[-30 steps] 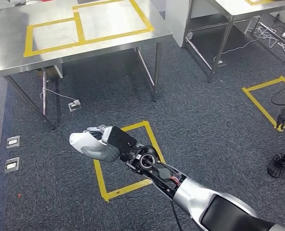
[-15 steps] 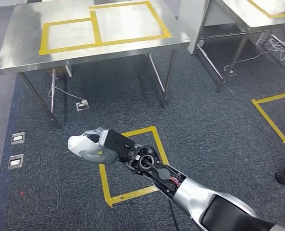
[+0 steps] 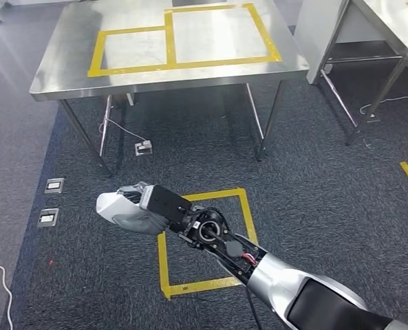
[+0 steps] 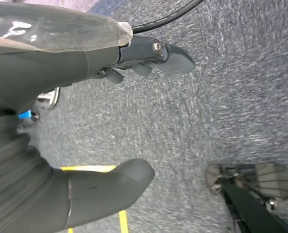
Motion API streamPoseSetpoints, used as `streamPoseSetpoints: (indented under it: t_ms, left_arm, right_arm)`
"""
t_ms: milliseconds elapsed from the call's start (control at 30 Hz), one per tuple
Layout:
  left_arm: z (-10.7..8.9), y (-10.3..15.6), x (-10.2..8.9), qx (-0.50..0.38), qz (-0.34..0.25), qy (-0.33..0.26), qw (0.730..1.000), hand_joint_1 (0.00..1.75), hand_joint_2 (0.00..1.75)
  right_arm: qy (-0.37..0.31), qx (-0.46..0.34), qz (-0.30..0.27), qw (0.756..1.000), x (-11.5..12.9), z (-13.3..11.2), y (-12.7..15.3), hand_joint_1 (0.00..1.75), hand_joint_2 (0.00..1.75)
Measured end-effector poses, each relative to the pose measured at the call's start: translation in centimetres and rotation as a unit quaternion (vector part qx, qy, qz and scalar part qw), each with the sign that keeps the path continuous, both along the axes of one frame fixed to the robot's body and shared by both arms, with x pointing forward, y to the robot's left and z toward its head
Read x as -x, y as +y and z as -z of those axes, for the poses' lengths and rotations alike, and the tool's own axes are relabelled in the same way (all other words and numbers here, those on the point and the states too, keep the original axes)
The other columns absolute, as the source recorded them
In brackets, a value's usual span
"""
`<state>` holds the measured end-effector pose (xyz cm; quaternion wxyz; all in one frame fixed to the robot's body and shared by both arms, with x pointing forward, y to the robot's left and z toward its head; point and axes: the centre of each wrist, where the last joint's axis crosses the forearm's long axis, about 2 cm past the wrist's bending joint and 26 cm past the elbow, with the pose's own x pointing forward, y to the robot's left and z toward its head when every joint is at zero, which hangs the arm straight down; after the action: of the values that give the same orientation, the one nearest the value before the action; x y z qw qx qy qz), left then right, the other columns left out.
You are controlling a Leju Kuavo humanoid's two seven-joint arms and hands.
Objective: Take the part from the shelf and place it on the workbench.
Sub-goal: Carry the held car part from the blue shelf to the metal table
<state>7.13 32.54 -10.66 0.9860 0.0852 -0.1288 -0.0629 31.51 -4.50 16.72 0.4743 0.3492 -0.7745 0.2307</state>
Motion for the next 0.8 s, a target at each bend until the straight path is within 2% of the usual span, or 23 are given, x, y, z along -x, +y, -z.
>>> streamPoseSetpoints:
  t_ms: [800]
  left_arm:
    - [0.02, 0.06, 0.12, 0.0, 0.0, 0.0, 1.0, 0.0, 1.75]
  right_arm:
    - [0.003, 0.0, -0.003, 1.0, 0.13, 0.27, -0.21, 1.47, 1.75]
